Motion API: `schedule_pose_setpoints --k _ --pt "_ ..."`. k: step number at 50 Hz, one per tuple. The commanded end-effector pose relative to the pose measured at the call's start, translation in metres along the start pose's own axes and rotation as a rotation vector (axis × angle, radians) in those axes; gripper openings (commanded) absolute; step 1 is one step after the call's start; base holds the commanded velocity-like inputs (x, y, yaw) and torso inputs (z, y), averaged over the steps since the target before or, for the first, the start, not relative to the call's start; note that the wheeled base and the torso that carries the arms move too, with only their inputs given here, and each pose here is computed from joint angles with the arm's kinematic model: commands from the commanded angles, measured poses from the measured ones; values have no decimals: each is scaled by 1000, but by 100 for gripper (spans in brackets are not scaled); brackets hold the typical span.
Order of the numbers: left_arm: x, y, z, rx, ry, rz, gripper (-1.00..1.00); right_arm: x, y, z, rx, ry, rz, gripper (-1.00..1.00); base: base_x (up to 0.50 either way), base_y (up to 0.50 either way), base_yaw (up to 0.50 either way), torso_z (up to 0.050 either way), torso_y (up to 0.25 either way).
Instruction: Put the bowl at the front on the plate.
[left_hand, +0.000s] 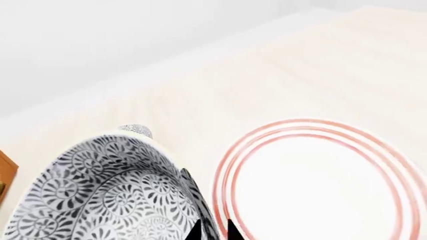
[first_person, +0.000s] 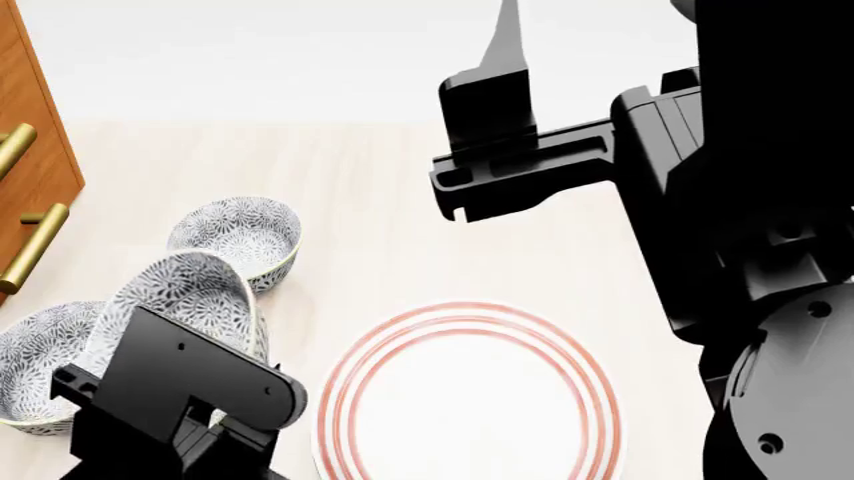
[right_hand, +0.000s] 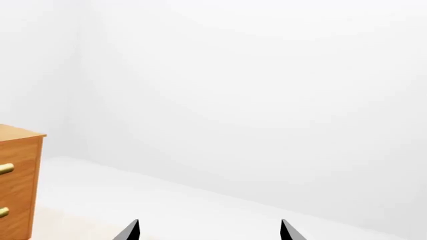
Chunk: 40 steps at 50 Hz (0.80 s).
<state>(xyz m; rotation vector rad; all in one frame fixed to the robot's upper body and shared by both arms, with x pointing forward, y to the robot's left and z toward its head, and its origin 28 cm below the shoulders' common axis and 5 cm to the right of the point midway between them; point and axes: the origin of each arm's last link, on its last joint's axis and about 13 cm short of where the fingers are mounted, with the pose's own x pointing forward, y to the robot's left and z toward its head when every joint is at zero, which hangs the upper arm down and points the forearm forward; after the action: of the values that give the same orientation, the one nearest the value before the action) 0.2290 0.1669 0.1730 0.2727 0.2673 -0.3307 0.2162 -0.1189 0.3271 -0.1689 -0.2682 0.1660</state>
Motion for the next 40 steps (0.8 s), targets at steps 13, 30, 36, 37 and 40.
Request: schedule_pose_setpoints --k 13,30,36,37,40 --pt "9 0 29 93 -94 -36 -100 0 0 0 0 -3 9 100 0 0 0 0 1" --pt "21 -2 44 124 -121 -69 -100 -1 1 0 0 -8 11 100 0 0 0 0 1" --pt "26 -3 49 140 -129 -72 -100 -2 1 0 -1 -13 13 100 0 0 0 0 0" --pt "28 -3 49 147 -133 -69 -100 -2 1 0 -2 -11 12 100 0 0 0 0 0" --pt "29 -4 51 150 -134 -76 -100 -2 1 1 -2 -13 12 100 0 0 0 0 0"
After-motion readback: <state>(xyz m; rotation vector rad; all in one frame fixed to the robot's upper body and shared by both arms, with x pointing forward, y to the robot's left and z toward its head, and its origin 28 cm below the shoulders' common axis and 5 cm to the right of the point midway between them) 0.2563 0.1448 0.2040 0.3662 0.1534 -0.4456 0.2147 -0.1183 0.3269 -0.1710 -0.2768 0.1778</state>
